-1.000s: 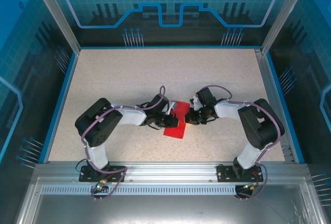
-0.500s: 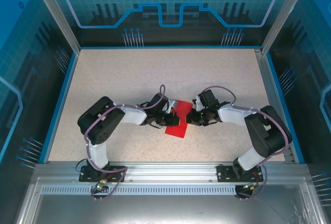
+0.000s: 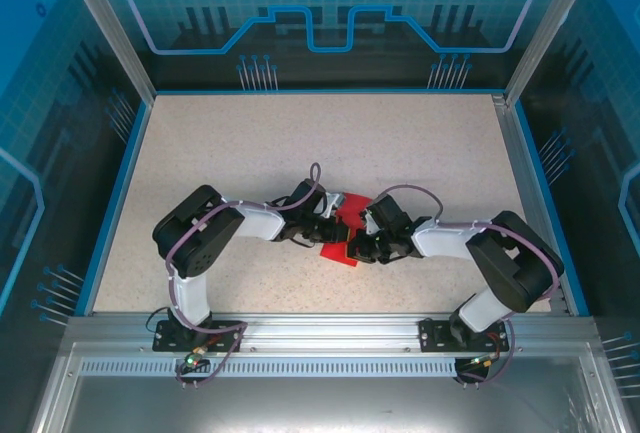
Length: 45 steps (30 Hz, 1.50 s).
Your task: Fold a paper plane with a square sheet of paper (pick it up from the middle)
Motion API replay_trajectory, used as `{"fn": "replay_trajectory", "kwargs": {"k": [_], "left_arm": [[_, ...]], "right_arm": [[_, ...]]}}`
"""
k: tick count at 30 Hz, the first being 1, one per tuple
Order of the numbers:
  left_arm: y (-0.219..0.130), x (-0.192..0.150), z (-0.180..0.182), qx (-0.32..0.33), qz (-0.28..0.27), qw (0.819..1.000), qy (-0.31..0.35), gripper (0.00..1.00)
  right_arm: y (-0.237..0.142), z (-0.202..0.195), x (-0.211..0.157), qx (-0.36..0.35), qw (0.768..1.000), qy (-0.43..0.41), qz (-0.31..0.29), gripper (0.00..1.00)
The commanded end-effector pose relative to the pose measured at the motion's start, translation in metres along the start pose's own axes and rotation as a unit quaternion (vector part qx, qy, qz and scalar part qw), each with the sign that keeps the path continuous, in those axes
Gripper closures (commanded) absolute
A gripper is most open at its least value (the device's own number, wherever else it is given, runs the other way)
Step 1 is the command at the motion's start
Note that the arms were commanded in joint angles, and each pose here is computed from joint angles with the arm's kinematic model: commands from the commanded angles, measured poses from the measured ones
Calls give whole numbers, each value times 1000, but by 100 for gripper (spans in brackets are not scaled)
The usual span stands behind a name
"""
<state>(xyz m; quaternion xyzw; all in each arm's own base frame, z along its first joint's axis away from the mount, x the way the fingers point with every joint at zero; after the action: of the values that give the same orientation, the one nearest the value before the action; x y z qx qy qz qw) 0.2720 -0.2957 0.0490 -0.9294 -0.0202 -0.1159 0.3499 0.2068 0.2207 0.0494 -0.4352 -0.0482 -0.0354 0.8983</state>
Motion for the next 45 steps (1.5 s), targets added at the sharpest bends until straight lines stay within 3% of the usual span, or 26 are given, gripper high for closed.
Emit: {"fn": "replay_trajectory", "kwargs": {"k": [1, 25, 45], "left_arm": [[6, -16, 26, 48, 31, 998, -29, 100], [-5, 31, 53, 98, 24, 995, -3, 100], [-26, 77, 50, 99, -27, 995, -7, 100]], "right_arm": [[10, -15, -8, -33, 999, 13, 9, 97], [2, -63, -50, -155, 984, 11, 87, 100], [-2, -64, -58, -153, 984, 9, 93, 100]]}}
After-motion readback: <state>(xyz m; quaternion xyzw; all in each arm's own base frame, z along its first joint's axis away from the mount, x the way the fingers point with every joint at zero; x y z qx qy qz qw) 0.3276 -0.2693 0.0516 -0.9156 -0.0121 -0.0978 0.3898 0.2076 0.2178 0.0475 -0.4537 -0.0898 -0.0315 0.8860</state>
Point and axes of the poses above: each hand's point on the last joint's axis, 136 mm out from that joint toward the fingers, its own y axis out along the fingers, its own z axis along the line the jaws close on, x = y × z, the point moved 5 cm from there along -y, back along the fingers, and after that the axes turned 5 degrees about -y, right-handed, at the moved point
